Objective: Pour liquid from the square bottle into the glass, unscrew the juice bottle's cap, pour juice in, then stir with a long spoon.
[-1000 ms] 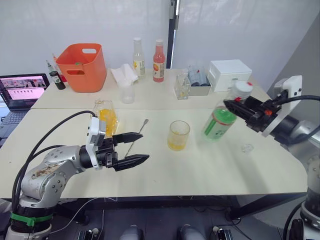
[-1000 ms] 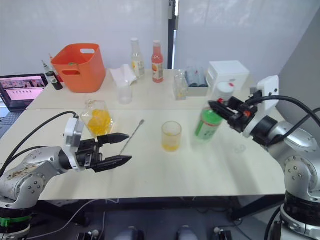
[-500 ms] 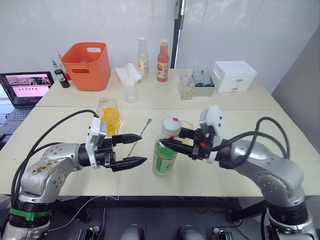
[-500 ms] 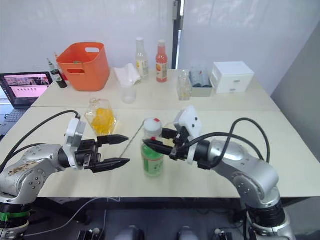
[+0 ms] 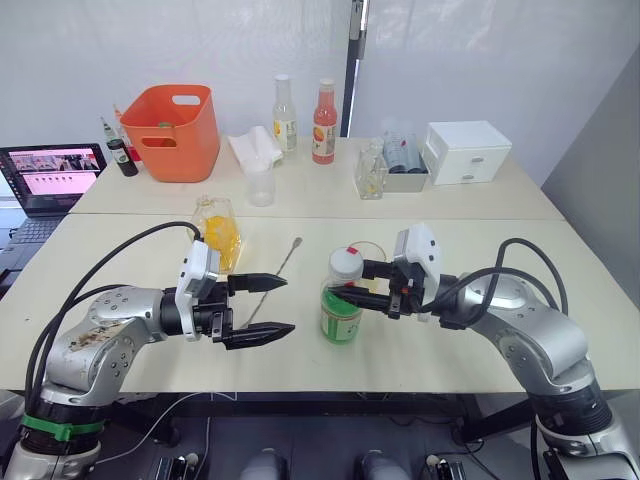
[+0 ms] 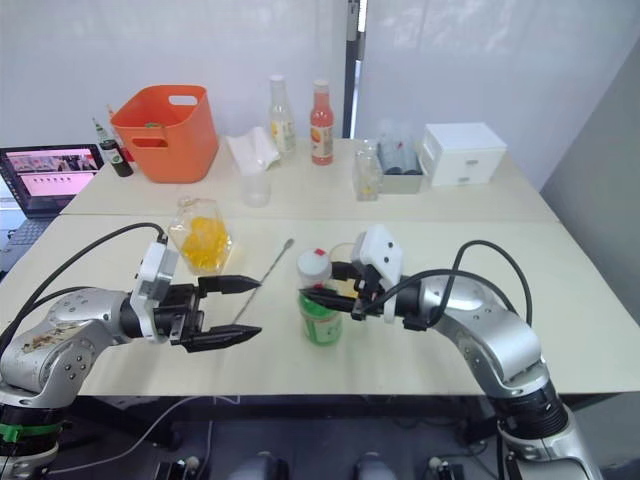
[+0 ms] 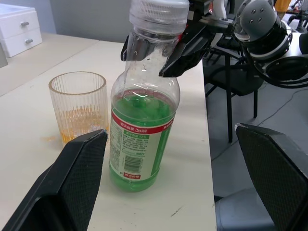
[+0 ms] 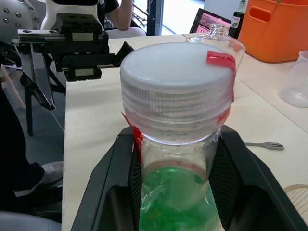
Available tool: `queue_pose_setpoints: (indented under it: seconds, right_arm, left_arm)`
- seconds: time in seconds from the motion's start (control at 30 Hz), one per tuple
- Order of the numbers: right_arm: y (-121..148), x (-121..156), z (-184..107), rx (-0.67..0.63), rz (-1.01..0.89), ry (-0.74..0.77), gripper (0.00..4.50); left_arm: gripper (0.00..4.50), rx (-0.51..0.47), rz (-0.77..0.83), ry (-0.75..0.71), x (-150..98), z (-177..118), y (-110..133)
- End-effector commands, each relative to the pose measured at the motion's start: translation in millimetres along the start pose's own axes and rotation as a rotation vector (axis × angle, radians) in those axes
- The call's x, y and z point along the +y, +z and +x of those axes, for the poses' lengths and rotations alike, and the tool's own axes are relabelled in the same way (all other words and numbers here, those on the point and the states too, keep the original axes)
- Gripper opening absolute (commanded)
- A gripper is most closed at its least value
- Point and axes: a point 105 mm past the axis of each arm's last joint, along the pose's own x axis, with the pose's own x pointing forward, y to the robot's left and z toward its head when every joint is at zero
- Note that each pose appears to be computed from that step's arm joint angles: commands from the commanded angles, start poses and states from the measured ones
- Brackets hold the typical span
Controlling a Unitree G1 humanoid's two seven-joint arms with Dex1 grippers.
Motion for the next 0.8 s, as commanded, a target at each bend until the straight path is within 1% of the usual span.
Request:
queue_pose_setpoints:
  seconds: [0.03,0.27,0.33,0.37,0.53,0.57,0.8]
  right_arm:
    - [4,-2,-2,-0.041,-0.046,-0.035,1.37]
    - [-13,-5,-4,-0.012,-0.028,-0.065,1.37]
    - [-12,-7,-5,-0.015,-0.023,-0.074,2.38]
    - [-12,-7,-5,-0.016,-0.022,-0.077,2.66]
    - [-5,-10,-5,-0.025,-0.021,-0.073,4.39]
    - [-3,-10,-5,-0.027,-0.019,-0.065,4.47]
    - [10,-13,-9,-0.039,-0.019,0.023,4.47]
  left_arm:
    - [4.50,-0.010,0.041,-0.006,-1,1,6]
    - [4.50,-0.005,0.045,-0.007,0,1,6]
    - [4.50,-0.005,0.045,-0.007,1,1,7]
    - [4.50,-0.005,0.046,-0.007,1,1,7]
    - [4.50,-0.009,0.045,-0.007,0,1,8]
    - [4.50,-0.010,0.045,-0.007,1,1,8]
    - [4.50,-0.011,0.043,-0.002,4,-1,6]
